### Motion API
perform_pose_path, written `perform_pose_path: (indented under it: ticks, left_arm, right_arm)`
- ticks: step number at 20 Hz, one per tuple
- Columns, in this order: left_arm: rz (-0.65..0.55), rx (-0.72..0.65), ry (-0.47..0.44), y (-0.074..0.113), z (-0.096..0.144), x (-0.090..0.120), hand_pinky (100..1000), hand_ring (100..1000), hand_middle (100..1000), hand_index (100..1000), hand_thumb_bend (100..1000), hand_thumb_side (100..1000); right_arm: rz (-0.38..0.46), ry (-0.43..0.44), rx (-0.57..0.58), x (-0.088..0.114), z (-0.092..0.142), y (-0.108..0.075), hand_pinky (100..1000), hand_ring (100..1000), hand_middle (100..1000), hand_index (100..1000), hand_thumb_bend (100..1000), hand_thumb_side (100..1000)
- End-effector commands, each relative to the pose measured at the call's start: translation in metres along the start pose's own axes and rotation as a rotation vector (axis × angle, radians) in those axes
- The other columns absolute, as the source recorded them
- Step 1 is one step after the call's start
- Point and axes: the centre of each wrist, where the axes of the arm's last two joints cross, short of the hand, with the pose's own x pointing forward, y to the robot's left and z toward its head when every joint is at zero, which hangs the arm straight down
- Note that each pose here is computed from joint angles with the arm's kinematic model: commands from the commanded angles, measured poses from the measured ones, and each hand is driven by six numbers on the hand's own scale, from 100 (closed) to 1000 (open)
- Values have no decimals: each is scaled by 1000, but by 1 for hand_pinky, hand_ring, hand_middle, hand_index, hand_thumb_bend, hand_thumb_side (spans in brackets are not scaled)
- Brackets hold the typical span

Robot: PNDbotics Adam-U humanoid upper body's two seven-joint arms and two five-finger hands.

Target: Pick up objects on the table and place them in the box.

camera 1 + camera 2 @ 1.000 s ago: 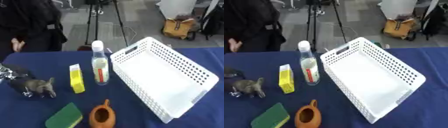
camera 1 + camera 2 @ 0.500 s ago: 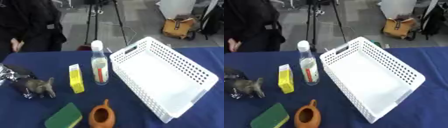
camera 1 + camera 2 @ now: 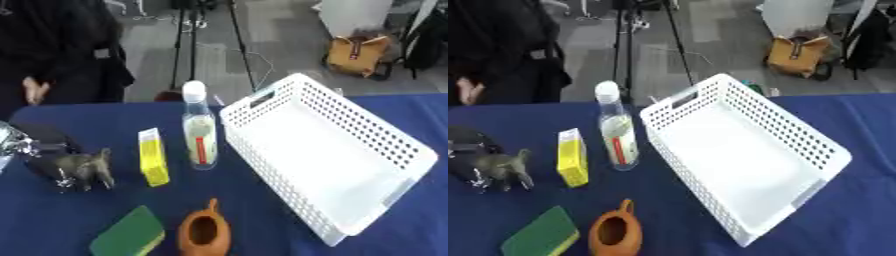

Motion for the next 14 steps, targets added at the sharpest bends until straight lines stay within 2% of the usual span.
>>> perform_pose_path:
  ticks: [1, 10, 13, 14]
  left_arm:
    - [-10, 24, 27, 11, 7, -8, 1000, 931, 812, 916, 454, 738]
    - [-16, -32, 29, 7, 4, -7, 1000, 900, 765, 865, 459, 714]
    - [-10, -36, 22, 7, 3, -6, 1000, 847, 685, 781, 419, 706]
    - [-6, -35, 21, 7, 3, -6, 1000, 847, 685, 781, 419, 706]
  right_arm:
    - [-7, -11, -23, 2, -6, -3, 631, 658, 575, 570, 100, 581]
    - [-13, -6, -39, 2, -7, -3, 630, 656, 573, 568, 100, 582]
    - [-11, -2, -45, 1, -7, -3, 629, 654, 571, 568, 100, 581]
    - [-10, -1, -45, 1, -7, -3, 629, 654, 571, 568, 100, 581]
